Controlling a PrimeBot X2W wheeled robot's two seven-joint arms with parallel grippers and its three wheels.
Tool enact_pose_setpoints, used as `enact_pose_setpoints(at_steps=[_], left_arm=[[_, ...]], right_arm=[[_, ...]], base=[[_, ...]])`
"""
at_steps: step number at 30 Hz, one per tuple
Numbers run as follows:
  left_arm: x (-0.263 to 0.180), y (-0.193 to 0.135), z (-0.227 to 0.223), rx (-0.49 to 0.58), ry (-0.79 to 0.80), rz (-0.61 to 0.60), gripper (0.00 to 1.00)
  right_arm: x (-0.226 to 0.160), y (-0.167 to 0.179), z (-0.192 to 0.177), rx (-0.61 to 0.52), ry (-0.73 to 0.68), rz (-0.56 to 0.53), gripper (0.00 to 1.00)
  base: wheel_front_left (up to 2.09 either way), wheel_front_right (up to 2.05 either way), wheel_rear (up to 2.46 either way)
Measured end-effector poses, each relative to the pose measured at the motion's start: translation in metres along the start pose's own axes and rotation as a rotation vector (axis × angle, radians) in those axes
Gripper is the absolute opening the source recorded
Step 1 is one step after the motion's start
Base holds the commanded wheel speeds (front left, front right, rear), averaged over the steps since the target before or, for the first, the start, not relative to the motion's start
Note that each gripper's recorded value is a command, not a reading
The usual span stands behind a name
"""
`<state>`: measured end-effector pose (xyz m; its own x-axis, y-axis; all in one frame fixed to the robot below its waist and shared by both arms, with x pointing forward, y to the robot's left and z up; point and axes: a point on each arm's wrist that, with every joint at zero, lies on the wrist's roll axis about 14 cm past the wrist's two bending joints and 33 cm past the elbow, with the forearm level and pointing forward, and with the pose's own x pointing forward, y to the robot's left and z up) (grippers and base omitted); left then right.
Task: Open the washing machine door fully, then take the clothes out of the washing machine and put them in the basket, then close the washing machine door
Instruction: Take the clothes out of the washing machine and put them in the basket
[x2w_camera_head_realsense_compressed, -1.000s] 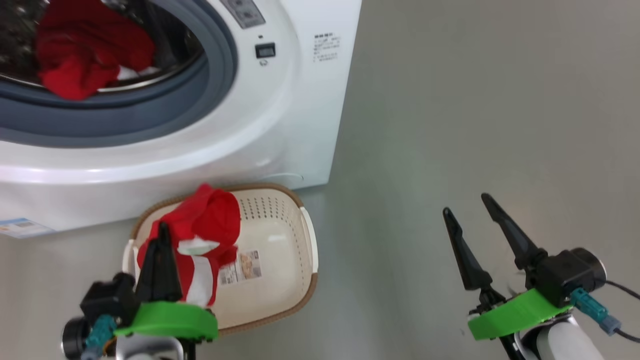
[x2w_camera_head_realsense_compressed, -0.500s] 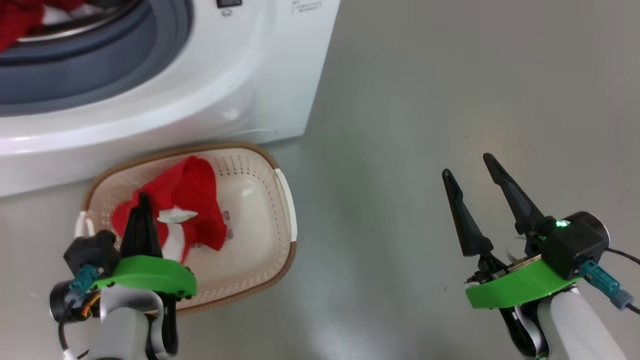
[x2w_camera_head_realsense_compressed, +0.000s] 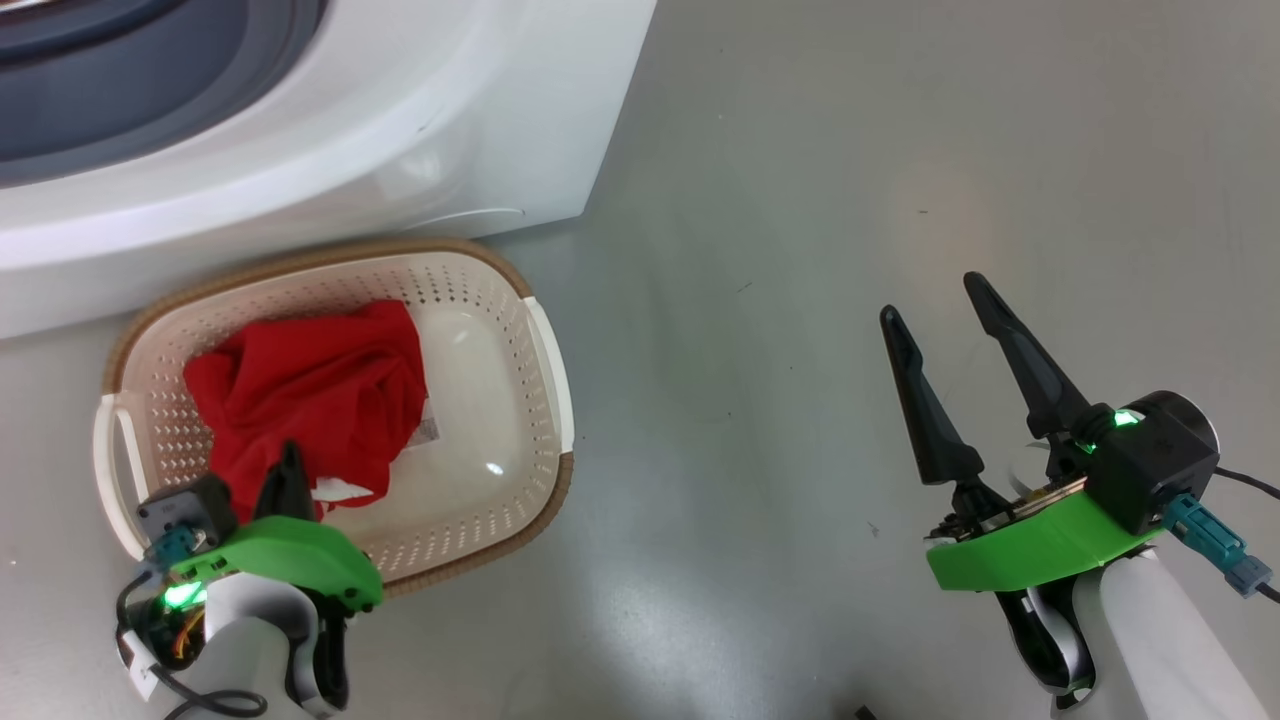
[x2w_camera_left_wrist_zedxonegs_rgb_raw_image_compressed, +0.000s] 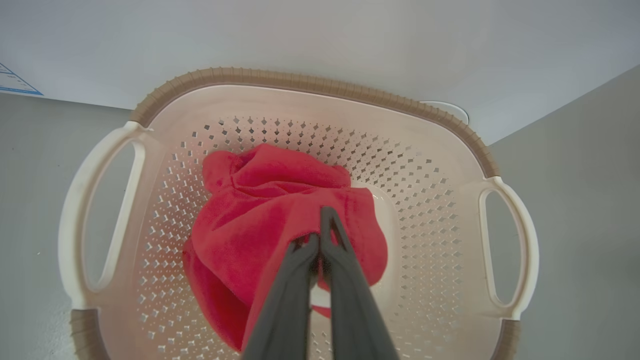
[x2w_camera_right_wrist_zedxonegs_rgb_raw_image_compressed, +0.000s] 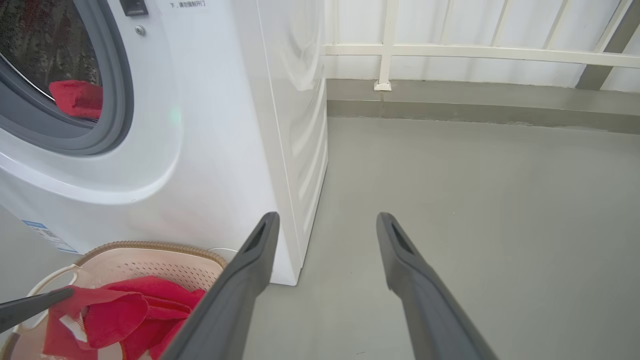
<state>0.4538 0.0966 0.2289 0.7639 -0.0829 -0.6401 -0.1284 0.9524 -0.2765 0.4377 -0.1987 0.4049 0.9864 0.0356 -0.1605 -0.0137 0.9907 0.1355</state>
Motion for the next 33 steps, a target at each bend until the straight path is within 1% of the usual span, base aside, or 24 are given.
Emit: enact_pose_setpoints(at_steps=[3, 7, 8, 9, 10, 11, 14, 21, 25, 32, 33], left_arm=[[0.001, 0.002, -0.007, -0.008, 0.027, 0.007, 0.0], [0.002, 0.001, -0.005, -0.009, 0.028, 0.003, 0.0], [0.002, 0.002, -0.006, -0.011, 0.031, 0.006, 0.02], [0.001, 0.003, -0.006, -0.013, 0.031, 0.009, 0.28], [0.001, 0.003, -0.005, -0.012, 0.029, 0.011, 0.49], [0.0, 0.003, -0.004, -0.011, 0.027, 0.01, 1.0], [-0.002, 0.002, 0.004, -0.003, 0.008, 0.018, 1.0], [-0.017, -0.01, 0.048, 0.012, -0.131, -0.028, 1.0], [-0.035, -0.013, 0.067, 0.029, -0.202, -0.044, 1.0], [-0.076, -0.028, 0.112, 0.065, -0.373, -0.096, 1.0], [-0.076, -0.028, 0.112, 0.065, -0.373, -0.096, 1.0]], right_arm=[[0.001, 0.001, -0.003, 0.001, 0.007, 0.002, 1.0], [0.002, 0.003, -0.004, 0.004, 0.007, 0.008, 1.0], [0.002, 0.003, -0.003, 0.004, 0.006, 0.009, 1.0], [0.002, 0.004, -0.003, 0.005, 0.004, 0.011, 1.0], [0.003, 0.004, -0.002, 0.006, 0.002, 0.013, 1.0], [0.003, 0.005, -0.001, 0.007, -0.001, 0.015, 1.0], [0.003, 0.007, 0.003, 0.008, -0.011, 0.02, 1.0], [-0.001, 0.012, 0.018, 0.015, -0.048, 0.032, 1.0], [-0.007, 0.017, 0.026, 0.02, -0.066, 0.042, 1.0], [-0.027, 0.023, 0.031, 0.029, -0.073, 0.049, 1.0], [-0.027, 0.023, 0.031, 0.029, -0.073, 0.049, 1.0]], base=[[0.0, 0.0, 0.0], [0.0, 0.0, 0.0], [0.0, 0.0, 0.0], [0.0, 0.0, 0.0], [0.0, 0.0, 0.0], [0.0, 0.0, 0.0], [0.0, 0.0, 0.0], [0.0, 0.0, 0.0], [0.0, 0.0, 0.0], [0.0, 0.0, 0.0], [0.0, 0.0, 0.0]])
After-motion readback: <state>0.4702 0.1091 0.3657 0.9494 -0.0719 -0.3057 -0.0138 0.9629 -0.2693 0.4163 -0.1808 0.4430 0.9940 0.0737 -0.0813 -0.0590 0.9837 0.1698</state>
